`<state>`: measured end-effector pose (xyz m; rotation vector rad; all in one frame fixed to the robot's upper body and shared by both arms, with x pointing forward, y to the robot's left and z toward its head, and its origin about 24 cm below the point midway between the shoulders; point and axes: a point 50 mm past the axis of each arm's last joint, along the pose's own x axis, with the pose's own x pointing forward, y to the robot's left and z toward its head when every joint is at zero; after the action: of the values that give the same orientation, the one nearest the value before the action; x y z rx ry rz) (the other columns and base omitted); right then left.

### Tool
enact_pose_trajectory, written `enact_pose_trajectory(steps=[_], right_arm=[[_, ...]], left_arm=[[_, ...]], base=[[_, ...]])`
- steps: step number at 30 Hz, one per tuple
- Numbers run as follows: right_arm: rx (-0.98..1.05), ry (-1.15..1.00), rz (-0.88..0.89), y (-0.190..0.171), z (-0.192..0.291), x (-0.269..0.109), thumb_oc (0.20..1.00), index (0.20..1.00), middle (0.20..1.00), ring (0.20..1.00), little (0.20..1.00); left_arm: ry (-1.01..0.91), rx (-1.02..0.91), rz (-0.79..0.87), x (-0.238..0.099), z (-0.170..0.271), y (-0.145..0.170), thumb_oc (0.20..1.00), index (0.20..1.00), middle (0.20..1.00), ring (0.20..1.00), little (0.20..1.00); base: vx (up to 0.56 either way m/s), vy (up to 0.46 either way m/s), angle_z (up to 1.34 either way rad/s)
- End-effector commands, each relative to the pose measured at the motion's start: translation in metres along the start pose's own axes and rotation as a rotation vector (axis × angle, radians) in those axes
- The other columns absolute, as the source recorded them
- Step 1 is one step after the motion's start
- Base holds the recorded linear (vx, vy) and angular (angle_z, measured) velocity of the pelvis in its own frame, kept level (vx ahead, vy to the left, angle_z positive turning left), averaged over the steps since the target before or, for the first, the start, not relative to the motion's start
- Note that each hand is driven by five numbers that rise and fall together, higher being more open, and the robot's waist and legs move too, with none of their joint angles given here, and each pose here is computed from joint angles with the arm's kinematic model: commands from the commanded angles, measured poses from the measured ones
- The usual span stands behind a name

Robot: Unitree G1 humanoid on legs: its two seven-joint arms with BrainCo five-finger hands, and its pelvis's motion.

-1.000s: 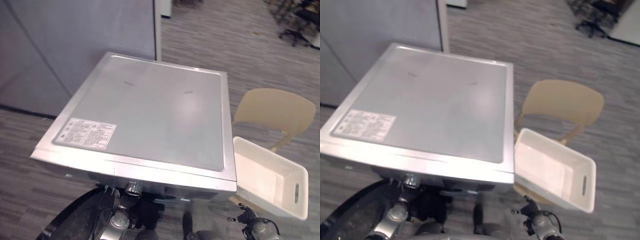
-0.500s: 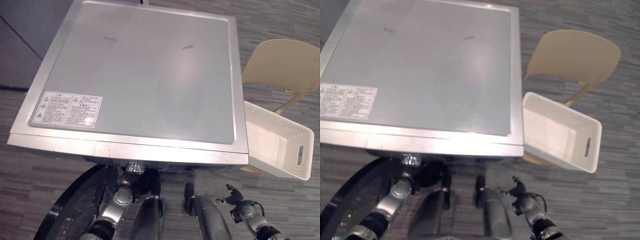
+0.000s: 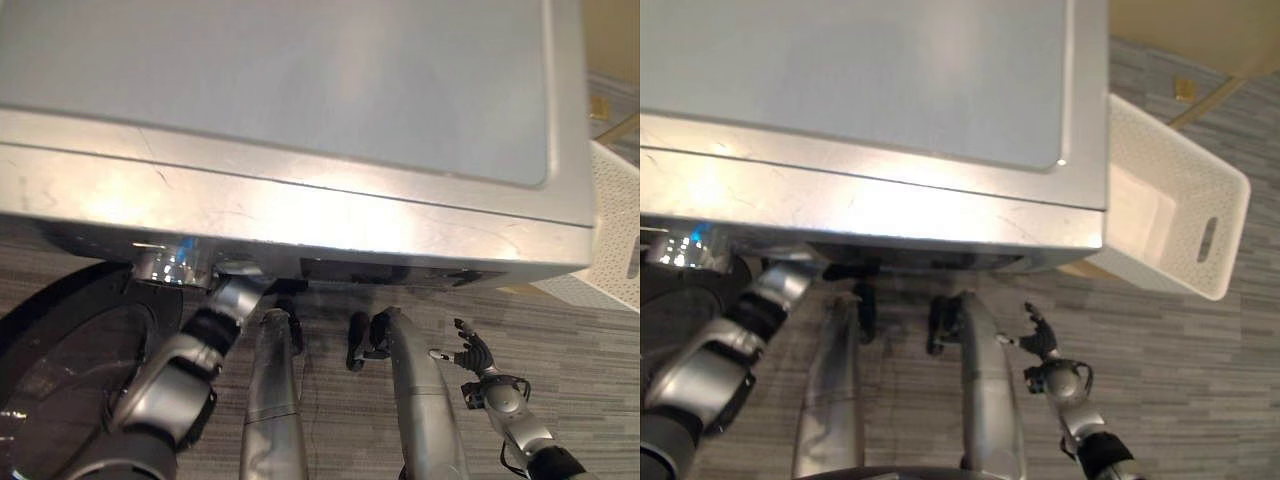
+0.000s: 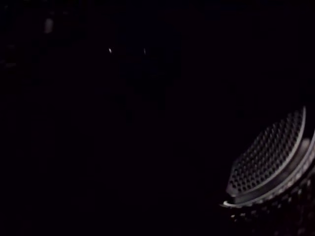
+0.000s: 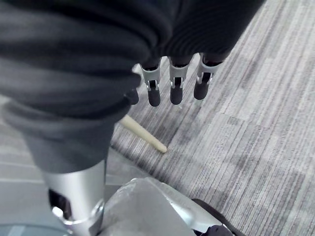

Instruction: Grab the laundry basket,head to the washer,open it,put in the laundry and shut it.

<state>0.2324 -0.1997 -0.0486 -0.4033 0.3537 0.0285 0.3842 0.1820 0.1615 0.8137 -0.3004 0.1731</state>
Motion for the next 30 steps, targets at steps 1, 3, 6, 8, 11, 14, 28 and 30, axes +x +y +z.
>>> enact_pose_trajectory(steps=[1, 3, 6, 8, 11, 14, 28, 30], right_arm=[[0.006, -0.047, 0.030, -0.002, -0.005, -0.014, 1.000, 1.000, 1.000, 1.000, 1.000], [0.002, -0.105, 0.040, -0.006, 0.004, -0.018, 1.000, 1.000, 1.000, 1.000, 1.000], [0.001, -0.175, 0.048, -0.015, 0.010, -0.025, 1.000, 1.000, 1.000, 1.000, 1.000], [-0.017, -0.223, 0.032, -0.022, 0.023, -0.021, 1.000, 1.000, 1.000, 1.000, 1.000], [0.010, -0.306, 0.018, -0.030, 0.042, -0.023, 1.000, 1.000, 1.000, 1.000, 1.000], [0.024, -0.359, 0.015, -0.038, 0.057, -0.025, 1.000, 1.000, 1.000, 1.000, 1.000], [-0.017, -0.322, 0.028, -0.052, 0.065, -0.024, 1.000, 1.000, 1.000, 1.000, 1.000], [-0.031, -0.335, 0.003, -0.057, 0.071, -0.019, 1.000, 1.000, 1.000, 1.000, 1.000]], left_arm=[[-0.241, 0.277, 0.196, 0.034, 0.049, 0.047, 0.200, 0.200, 0.200, 0.200, 0.200], [-0.338, 0.539, 0.306, 0.048, 0.070, 0.082, 0.200, 0.200, 0.200, 0.200, 0.200], [-0.502, 0.992, 0.470, 0.059, 0.108, 0.120, 0.200, 0.200, 0.200, 0.200, 0.200], [-0.498, 1.125, 0.473, 0.064, 0.115, 0.125, 0.200, 0.200, 0.200, 0.200, 0.200], [-0.437, 1.190, 0.480, 0.068, 0.109, 0.136, 1.000, 1.000, 1.000, 1.000, 1.000], [-0.319, 1.118, 0.354, 0.070, 0.086, 0.124, 1.000, 1.000, 1.000, 1.000, 1.000], [0.092, 0.440, 0.021, 0.029, -0.022, 0.052, 1.000, 1.000, 1.000, 1.000, 1.000], [0.096, 0.447, 0.000, 0.023, -0.027, 0.045, 1.000, 1.000, 1.000, 1.000, 1.000]], base=[[-0.01, 0.024, -0.08], [-0.02, 0.037, -0.12], [-0.05, 0.043, -0.05], [-0.02, 0.013, -0.02], [-0.03, -0.016, 0.06], [-0.04, -0.020, -0.11], [-0.03, -0.016, 0.02], [-0.03, -0.008, 0.13]])
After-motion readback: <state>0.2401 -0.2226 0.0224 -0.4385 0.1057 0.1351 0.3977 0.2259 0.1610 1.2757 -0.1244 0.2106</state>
